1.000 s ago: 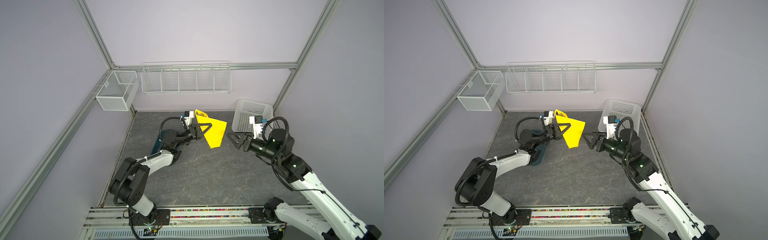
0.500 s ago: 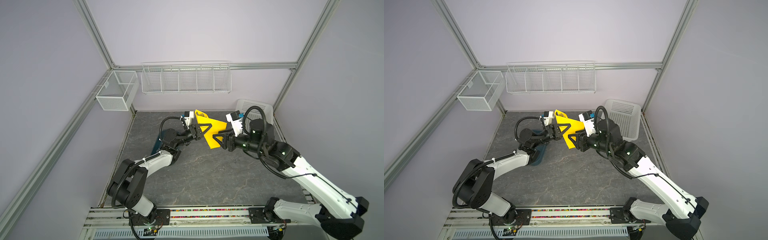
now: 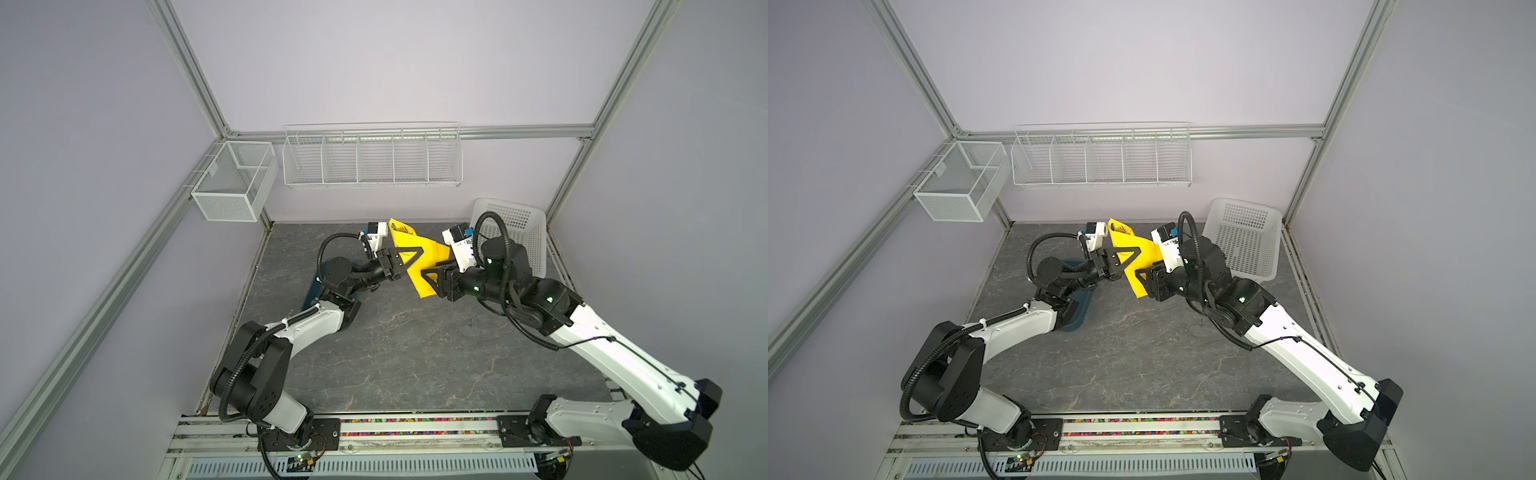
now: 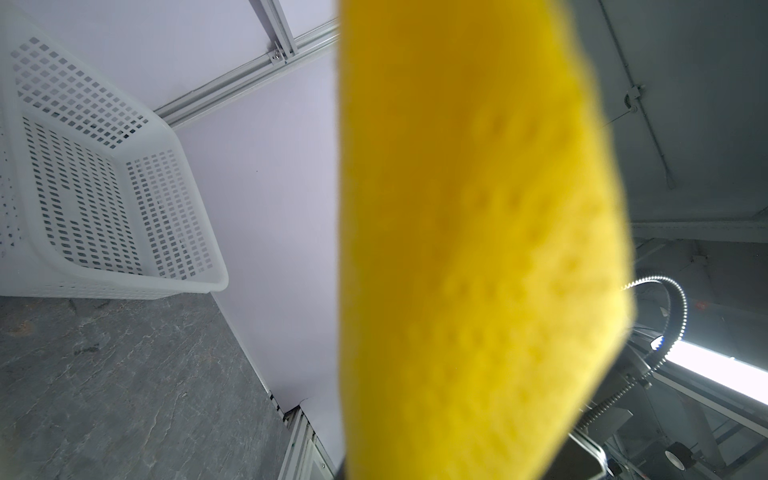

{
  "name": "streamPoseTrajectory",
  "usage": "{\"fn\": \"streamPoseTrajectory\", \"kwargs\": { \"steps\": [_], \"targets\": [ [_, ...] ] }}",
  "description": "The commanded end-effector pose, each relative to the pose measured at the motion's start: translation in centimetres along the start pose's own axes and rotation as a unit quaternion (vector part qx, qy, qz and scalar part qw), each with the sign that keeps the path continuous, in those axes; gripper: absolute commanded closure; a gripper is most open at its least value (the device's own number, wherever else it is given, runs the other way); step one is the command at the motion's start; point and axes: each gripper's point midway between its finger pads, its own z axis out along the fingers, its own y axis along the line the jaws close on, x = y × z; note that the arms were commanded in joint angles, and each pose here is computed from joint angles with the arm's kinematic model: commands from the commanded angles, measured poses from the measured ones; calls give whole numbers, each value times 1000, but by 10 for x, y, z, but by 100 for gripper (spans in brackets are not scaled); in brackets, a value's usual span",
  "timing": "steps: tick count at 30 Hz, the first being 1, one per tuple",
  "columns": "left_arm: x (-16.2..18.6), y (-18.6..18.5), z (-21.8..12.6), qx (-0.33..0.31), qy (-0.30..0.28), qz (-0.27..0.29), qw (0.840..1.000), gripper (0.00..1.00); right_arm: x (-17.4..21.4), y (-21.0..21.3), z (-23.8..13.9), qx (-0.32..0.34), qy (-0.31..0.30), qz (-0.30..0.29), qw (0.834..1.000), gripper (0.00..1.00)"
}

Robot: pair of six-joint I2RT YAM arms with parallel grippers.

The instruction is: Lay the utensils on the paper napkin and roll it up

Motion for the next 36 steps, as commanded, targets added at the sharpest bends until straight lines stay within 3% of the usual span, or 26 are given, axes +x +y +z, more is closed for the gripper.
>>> {"fn": "streamPoseTrajectory", "kwargs": {
  "steps": [1, 18, 28, 36],
  "targets": [
    [-2, -21, -2, 24, -1, 24, 999, 100, 5, 2, 5, -5, 10, -12, 1000, 43],
    [3, -22, -4, 21, 6, 22, 1000, 100, 24, 7, 18, -26, 56, -17, 998, 44],
    [4, -11, -5, 0, 5, 18, 1000, 100, -8, 17, -15, -39, -18, -21, 999, 38],
    [5, -12, -5, 0, 11, 16, 1000, 100, -8, 19, 7, -44, 7, -34, 998, 38]
  ]
}}
